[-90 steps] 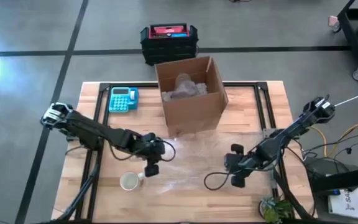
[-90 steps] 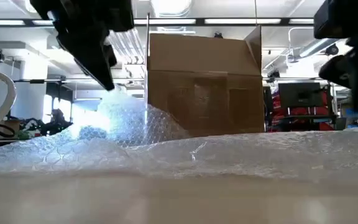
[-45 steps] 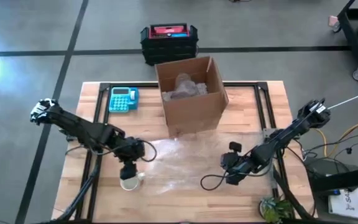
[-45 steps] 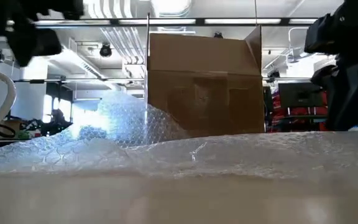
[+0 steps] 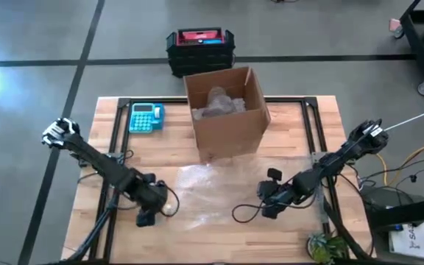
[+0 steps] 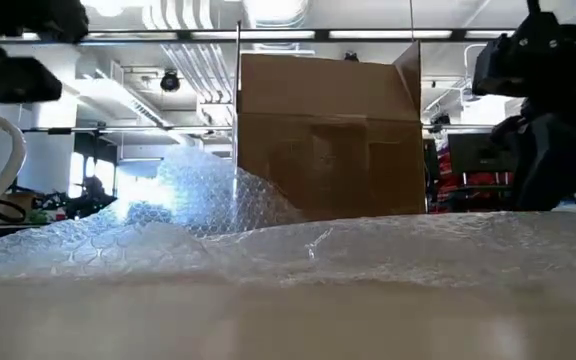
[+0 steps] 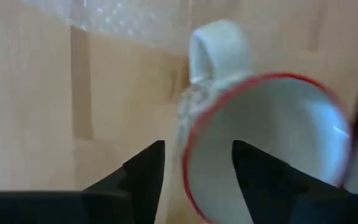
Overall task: Wrap mug
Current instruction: Wrap the gray mug with bubble wrap
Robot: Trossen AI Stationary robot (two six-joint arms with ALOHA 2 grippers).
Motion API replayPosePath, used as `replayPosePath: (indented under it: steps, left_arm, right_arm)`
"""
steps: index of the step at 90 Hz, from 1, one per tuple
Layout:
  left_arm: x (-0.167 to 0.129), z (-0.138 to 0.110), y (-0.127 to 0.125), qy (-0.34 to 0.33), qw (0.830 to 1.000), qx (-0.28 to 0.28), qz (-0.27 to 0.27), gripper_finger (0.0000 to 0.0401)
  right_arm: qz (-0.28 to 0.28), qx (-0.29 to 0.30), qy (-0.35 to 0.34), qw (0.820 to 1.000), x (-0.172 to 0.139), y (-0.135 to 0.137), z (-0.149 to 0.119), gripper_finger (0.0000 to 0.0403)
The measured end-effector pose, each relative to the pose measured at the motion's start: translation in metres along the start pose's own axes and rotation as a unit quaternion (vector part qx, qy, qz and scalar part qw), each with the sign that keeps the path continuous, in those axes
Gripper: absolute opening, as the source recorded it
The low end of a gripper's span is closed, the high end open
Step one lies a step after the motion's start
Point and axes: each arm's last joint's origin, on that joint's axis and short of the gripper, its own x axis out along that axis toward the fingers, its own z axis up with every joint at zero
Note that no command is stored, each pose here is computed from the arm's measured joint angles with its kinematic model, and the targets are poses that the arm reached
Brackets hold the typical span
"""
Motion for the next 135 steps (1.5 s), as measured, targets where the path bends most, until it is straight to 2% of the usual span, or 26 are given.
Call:
replayPosePath:
  steps: [12, 22, 32, 40, 46, 58, 72, 85, 95, 104, 110, 120, 135]
  left_arm:
    - [0.018, 0.005, -0.002, 0.03, 0.999, 0.009, 0.02, 0.0093]
    - [0.023, 0.005, -0.003, 0.056, 0.998, 0.006, 0.003, 0.0018]
    - [0.019, 0.003, -0.004, 0.069, 0.997, -0.008, -0.021, 0.0013]
    - [0.004, -0.002, -0.002, 0.064, 0.996, -0.032, -0.052, 0.0007]
    - [-0.007, -0.003, -0.001, 0.036, 0.996, -0.049, -0.069, 0.0006]
    - [-0.029, 0.002, -0.001, -0.078, 0.991, -0.047, -0.094, 0.0004]
    - [-0.04, 0.014, 0.008, -0.178, 0.98, -0.061, -0.062, 0.0002]
    - [-0.028, 0.038, 0.017, -0.208, 0.976, -0.049, -0.036, 0.0002]
    - [-0.014, 0.064, 0.022, -0.241, 0.969, -0.034, -0.03, 0.0002]
    - [-0.005, 0.087, 0.03, -0.272, 0.962, -0.018, -0.024, 0.0001]
    - [-0.008, 0.103, 0.033, -0.283, 0.959, -0.01, -0.024, 0.0001]
    - [-0.021, 0.129, 0.038, -0.301, 0.954, 0.01, -0.007, 0.0001]
    - [-0.008, 0.162, 0.034, -0.275, 0.96, 0.055, 0.018, 0.0]
  right_arm:
    - [-0.001, 0.001, 0.0, 1.0, 0.001, -0.001, 0.001, 0.0052]
    - [0.004, -0.019, 0.0, 1.0, -0.001, -0.001, 0.002, 0.0044]
    - [0.01, -0.054, -0.01, 0.998, -0.005, -0.001, 0.004, 0.0036]
    - [0.013, -0.077, -0.02, 0.997, -0.008, 0.001, 0.008, 0.0031]
    - [0.014, -0.076, -0.025, 0.997, -0.006, 0.001, 0.01, 0.0028]
    - [0.023, -0.067, -0.046, 0.996, 0.014, 0.006, 0.015, 0.0023]
    - [0.032, -0.096, -0.078, 0.992, 0.046, 0.014, 0.021, 0.0025]
    - [0.032, -0.119, -0.1, 0.987, 0.066, 0.023, 0.042, 0.0023]
    - [0.046, -0.137, -0.091, 0.985, 0.082, 0.029, 0.06, 0.0025]
    - [0.096, -0.166, -0.094, 0.977, 0.083, 0.038, 0.085, 0.0023]
    - [0.111, -0.2, -0.066, 0.971, 0.076, 0.042, 0.097, 0.002]
    - [0.078, -0.23, 0.028, 0.97, 0.049, 0.036, 0.104, 0.0014]
    - [0.04, -0.199, 0.095, 0.975, 0.008, 0.019, 0.098, 0.0007]
